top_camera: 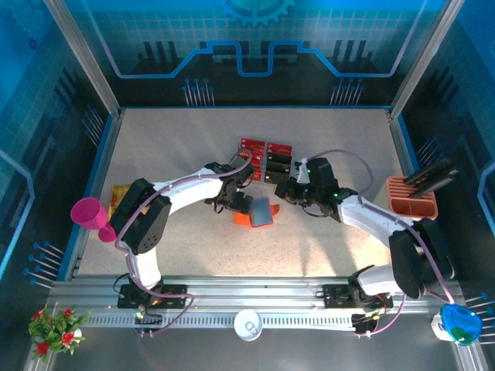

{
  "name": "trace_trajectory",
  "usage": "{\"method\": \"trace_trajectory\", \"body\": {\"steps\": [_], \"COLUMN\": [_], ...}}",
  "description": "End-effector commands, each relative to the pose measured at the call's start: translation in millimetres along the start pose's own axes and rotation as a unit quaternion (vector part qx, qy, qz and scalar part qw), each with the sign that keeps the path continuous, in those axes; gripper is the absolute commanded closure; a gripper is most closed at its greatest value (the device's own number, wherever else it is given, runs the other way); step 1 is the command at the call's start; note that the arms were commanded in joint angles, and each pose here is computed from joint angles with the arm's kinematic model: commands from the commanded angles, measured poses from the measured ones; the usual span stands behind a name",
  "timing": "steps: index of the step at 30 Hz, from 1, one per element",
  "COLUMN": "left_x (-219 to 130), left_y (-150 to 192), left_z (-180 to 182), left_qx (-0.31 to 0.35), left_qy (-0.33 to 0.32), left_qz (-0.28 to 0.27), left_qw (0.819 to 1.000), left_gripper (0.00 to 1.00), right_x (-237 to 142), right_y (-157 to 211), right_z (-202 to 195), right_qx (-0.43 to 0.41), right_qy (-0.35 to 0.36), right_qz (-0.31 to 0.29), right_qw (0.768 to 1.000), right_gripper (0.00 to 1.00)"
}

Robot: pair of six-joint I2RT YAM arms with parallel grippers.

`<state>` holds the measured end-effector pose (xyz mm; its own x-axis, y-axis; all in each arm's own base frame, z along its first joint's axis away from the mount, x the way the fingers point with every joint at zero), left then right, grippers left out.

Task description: Put the credit cards into the card holder

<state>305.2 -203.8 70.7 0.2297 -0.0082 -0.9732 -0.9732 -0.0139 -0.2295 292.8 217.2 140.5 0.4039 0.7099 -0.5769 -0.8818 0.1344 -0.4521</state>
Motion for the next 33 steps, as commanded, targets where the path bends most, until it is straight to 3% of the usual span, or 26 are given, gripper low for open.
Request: {"method": "trace_trajectory", "body": {"steps": [1,9,20,33], "left_x": [-3.2,-0.8,-10.7,-2.4], "left_y": [-0.8,2.5,-3.2,-3.1], "left_z": [-1.3,-4.9,-14.1,8.4], "left_qx": [0.013,0.015,0.019,0.027], "left_qy": [-0.007,0.009,0.057,-0.007], "left_qz": [0.003,0.009,-0.004,-0.001], "left_qw": [1.0,1.0,0.998,1.0], "left_gripper": [0.01,0.01,0.01,0.01], "right_x": [16.3,50.6,60.8,47.6], "right_y": [18.4,43.1,63.4,66.4], "right_z": [7.8,-8.2,-42.5,-45.1], "right_qx": [-0.026,-0.004,0.007,0.011], "right_qy": [0.007,0.028,0.088,0.101], "right_qz": [0.063,0.1,0.132,0.161], "right_qw": [0.998,0.995,0.987,0.982], "right_gripper": [0.96,1.0,1.0,1.0]}}
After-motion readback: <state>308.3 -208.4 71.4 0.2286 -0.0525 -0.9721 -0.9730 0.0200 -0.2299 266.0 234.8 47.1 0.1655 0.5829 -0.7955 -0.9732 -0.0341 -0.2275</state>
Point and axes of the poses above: each hand's point on the last joint's axis, 136 mm out from that joint toward the fingers, its own x axis out along the fingers, its own z axis along the line the jaws close on, y = z × x, the point moved 3 cm from there along -x, back along the fingers, and after that the axes turned 12 degrees about -x, right-handed, at the moved point
